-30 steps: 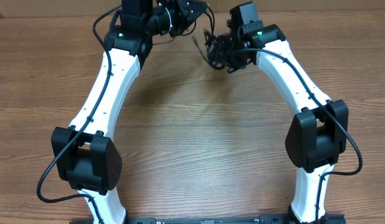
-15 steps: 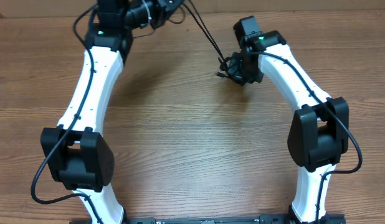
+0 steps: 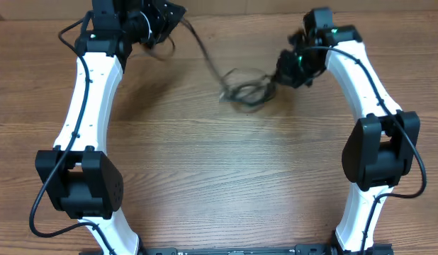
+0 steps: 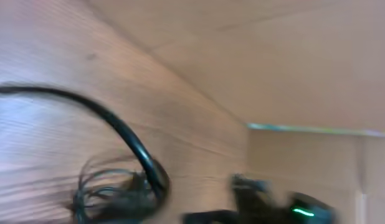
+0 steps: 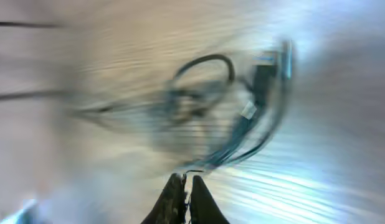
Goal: Untangle cables
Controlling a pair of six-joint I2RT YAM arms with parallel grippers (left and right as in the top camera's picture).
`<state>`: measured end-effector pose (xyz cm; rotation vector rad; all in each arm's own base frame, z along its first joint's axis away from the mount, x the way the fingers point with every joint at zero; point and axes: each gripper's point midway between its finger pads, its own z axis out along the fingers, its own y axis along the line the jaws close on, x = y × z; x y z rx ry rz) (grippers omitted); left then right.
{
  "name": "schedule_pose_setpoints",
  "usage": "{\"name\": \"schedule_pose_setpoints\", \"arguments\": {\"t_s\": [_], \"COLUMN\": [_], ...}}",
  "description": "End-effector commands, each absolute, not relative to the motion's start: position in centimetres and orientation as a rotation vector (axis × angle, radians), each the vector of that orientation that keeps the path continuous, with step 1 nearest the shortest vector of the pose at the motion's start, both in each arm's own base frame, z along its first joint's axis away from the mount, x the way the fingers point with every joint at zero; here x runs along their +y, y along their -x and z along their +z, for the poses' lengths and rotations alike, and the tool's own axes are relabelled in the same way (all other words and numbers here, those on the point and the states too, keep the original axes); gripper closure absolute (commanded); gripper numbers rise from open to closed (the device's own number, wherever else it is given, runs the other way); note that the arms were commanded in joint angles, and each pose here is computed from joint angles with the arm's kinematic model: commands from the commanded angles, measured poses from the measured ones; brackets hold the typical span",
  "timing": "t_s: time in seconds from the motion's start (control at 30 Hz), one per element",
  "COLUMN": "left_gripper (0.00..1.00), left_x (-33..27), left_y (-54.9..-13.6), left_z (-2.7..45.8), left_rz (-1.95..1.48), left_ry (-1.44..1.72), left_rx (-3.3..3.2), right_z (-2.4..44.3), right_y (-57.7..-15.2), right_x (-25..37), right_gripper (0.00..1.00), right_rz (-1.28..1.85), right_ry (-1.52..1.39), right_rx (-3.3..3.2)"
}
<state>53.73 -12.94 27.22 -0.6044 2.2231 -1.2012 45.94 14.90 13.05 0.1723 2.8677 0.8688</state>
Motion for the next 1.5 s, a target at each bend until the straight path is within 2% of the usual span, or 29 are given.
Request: {"name": "schedule_pose_setpoints", "arguments": {"t_s": [0.0,0.07,0.17,0.27,0.33,0.57,0.6,0.7,0.8,0.93,0.97,1.07,1.13,1.33,1.47], "left_gripper": [0.27,0.00,0.00,0.00,0.00,0.04,0.00,0.01,0.00,0.01,0.05,0.39,0.57,0.93,0.96], "left_x": [-13.9,-15.0,-16.4,-17.4,-18.1,-21.9,-22.5,-24.3,-26.0,-26.9,-26.8,-26.5,-26.2,-26.3,-27.8], "left_y": [-53.2,-52.8,-52.2,-51.4,-51.0,-49.2,-48.8,-47.9,-47.1,-46.7,-47.0,-49.1,-50.5,-52.4,-53.1], "left_z": [28.3,27.8,27.1,25.8,24.7,18.8,17.8,15.6,13.6,10.1,9.4,8.0,8.0,8.6,10.6], "left_rz": [-1.017,-1.009,-1.014,-0.997,-0.989,-0.950,-0.949,-0.995,-1.050,-1.051,-1.030,-1.000,-0.997,-0.928,-0.994], "left_ry": [0.538,0.492,0.474,0.480,0.483,0.392,0.398,0.606,0.870,1.229,1.255,1.231,1.187,0.949,0.661], "left_rx": [2.223,2.249,2.289,2.345,2.386,2.580,2.613,2.682,2.728,2.751,2.741,2.671,2.615,2.552,2.537], "right_z": [22.4,22.6,20.2,17.8,16.5,14.8,14.8,14.5,13.9,13.6,13.6,13.5,13.5,13.5,13.5], "right_y": [-45.7,-46.0,-46.8,-46.7,-46.3,-46.0,-46.1,-46.2,-46.1,-45.8,-45.7,-45.5,-45.4,-45.3,-45.1], "right_x": [19.7,19.6,17.6,15.4,14.8,14.8,14.6,12.9,10.2,7.8,7.5,6.8,6.8,6.8,7.1], "right_gripper": [0.96,0.96,0.93,0.69,0.60,0.56,0.54,0.49,0.49,0.50,0.50,0.50,0.51,0.53,0.60], "right_rz": [1.304,1.291,1.058,0.789,0.671,0.578,0.578,0.501,0.364,0.337,0.334,0.329,0.328,0.329,0.350], "right_ry": [0.164,0.170,0.076,0.000,-0.011,-0.044,-0.058,-0.099,-0.238,-0.333,-0.343,-0.366,-0.369,-0.369,-0.368], "right_rx": [2.577,2.565,2.662,2.763,2.809,2.844,2.842,2.856,2.882,2.900,2.903,2.912,2.918,2.922,2.926]}}
